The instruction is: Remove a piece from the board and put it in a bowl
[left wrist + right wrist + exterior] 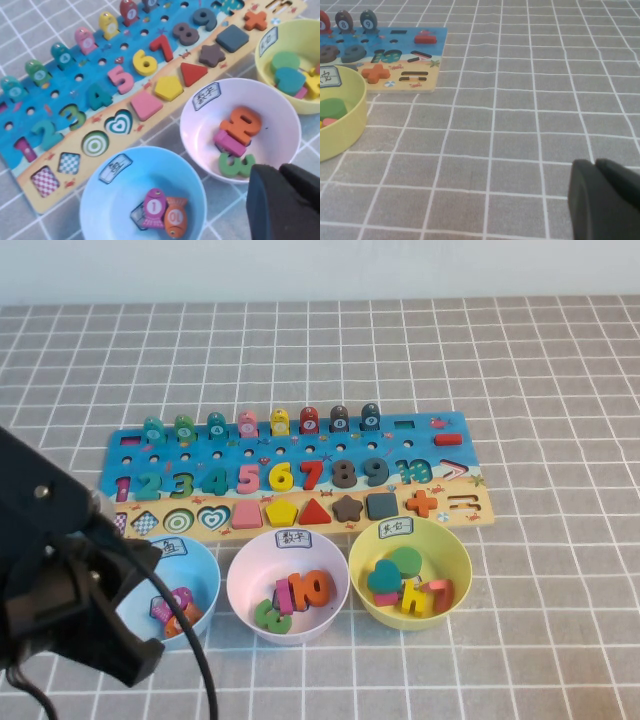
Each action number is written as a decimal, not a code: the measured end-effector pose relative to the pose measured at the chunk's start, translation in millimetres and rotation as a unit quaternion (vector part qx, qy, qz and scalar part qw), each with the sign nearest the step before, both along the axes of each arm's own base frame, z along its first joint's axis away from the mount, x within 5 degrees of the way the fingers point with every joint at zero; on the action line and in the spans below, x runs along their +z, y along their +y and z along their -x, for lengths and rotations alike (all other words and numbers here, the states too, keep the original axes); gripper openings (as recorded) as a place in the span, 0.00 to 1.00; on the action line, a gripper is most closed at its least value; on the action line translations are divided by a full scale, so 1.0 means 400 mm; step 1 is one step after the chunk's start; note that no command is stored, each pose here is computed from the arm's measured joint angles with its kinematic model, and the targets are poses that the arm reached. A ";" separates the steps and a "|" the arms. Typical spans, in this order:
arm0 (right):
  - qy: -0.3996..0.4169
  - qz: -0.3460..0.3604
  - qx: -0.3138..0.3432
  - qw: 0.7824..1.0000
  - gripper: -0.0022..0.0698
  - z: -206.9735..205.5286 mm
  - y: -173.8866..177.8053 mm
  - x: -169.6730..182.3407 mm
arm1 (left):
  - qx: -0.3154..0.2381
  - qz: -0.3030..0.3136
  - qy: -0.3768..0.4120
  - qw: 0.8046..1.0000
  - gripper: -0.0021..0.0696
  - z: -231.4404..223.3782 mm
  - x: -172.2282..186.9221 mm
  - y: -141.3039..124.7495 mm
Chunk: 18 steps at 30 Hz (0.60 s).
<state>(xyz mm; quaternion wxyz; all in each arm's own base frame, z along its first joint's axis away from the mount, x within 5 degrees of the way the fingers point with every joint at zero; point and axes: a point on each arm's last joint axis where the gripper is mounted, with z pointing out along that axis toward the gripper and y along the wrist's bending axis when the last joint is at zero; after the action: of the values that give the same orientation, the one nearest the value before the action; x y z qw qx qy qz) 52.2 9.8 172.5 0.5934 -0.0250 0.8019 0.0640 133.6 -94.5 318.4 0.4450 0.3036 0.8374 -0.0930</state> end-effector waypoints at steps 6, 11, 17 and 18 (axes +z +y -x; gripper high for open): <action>0.000 0.000 0.000 1.000 0.01 0.000 0.000 0.000 | 0.010 0.001 -0.021 1.000 0.03 -0.002 0.005 0.007; 0.000 0.000 0.000 1.000 0.01 0.000 0.000 0.000 | -0.002 0.032 -0.061 0.998 0.03 -0.009 0.014 -0.004; 0.000 0.000 0.000 1.000 0.01 0.000 0.000 0.000 | -0.043 0.088 -0.160 0.982 0.03 0.010 -0.013 -0.008; 0.000 0.000 0.000 1.000 0.01 0.000 0.000 0.000 | -0.051 0.097 -0.175 0.978 0.03 0.018 -0.021 -0.005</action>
<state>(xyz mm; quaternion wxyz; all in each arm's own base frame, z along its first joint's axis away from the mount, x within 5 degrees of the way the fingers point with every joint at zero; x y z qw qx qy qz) 52.2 9.8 172.5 0.5934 -0.0250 0.8019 0.0640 126.5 -96.5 310.0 0.6070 0.3125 0.7167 -0.1420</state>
